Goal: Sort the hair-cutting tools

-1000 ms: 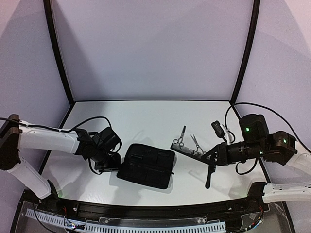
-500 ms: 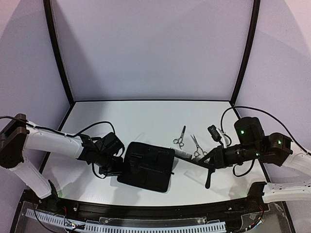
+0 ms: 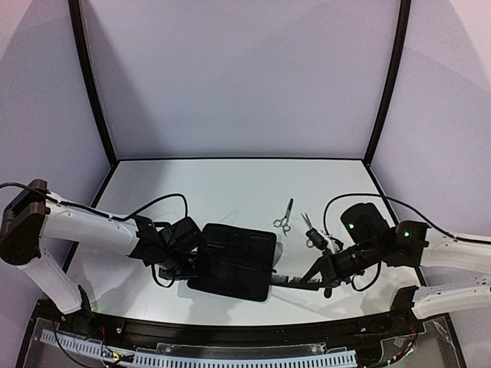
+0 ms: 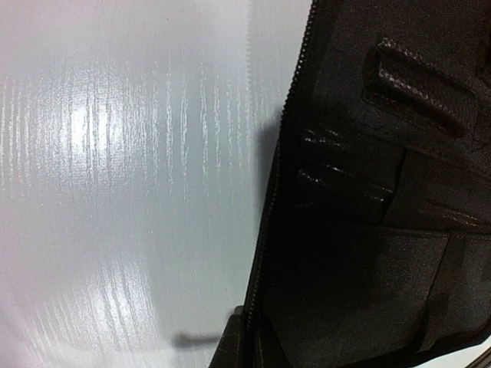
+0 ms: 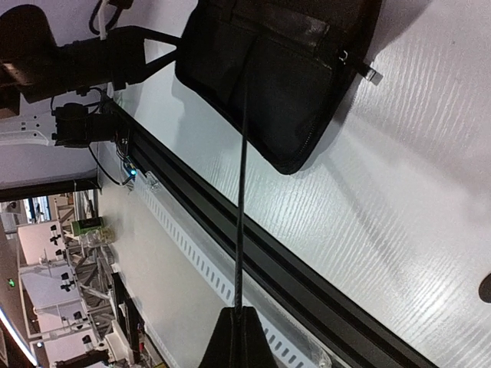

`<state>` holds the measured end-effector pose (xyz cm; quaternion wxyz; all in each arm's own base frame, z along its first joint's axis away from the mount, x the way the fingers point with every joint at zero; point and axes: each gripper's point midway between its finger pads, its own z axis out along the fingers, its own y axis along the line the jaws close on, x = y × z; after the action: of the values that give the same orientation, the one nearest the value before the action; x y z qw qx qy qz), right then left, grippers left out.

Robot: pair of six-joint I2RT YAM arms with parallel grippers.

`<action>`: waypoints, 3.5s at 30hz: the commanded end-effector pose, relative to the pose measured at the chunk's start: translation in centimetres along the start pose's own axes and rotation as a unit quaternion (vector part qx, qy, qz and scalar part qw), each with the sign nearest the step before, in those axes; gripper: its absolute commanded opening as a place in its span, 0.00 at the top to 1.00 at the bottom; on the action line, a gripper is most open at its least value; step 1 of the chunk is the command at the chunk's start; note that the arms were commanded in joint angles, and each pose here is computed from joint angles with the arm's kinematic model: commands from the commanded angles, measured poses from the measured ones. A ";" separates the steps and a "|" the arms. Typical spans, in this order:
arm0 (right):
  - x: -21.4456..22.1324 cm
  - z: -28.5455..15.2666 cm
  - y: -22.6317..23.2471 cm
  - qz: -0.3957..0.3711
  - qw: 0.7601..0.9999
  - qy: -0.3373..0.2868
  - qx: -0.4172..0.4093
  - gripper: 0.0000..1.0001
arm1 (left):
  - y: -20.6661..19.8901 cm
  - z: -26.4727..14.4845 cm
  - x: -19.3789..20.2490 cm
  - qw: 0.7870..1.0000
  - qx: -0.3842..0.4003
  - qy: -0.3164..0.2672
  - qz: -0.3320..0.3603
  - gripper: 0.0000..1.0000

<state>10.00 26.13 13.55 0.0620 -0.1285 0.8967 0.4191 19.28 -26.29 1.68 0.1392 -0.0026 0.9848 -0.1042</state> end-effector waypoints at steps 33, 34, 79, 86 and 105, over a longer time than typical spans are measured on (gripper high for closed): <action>-0.5 6.3 -4.9 0.150 0.982 0.111 0.031 1.00 | 2.7 3.1 6.1 0.998 -0.040 0.058 0.005 0.99; -0.6 6.5 -4.8 0.149 0.982 0.111 0.027 1.00 | 2.7 3.2 6.1 0.997 -0.040 0.058 0.004 0.99; -3.3 16.7 -2.3 0.129 0.980 0.153 -0.005 1.00 | -0.7 2.6 6.7 0.998 0.026 0.055 -0.024 0.99; -4.5 17.6 -1.8 0.110 0.984 0.139 -0.004 1.00 | -0.5 2.3 6.9 0.998 0.027 0.054 -0.024 0.99; -4.2 16.5 -2.8 0.079 0.986 0.127 0.078 0.86 | 3.0 1.8 7.2 0.999 -0.013 0.036 -0.035 0.99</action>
<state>14.39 39.87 2.74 -0.1146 -0.1068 0.8982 0.4106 18.80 -26.42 1.75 0.2202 -0.0695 0.9622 -0.1441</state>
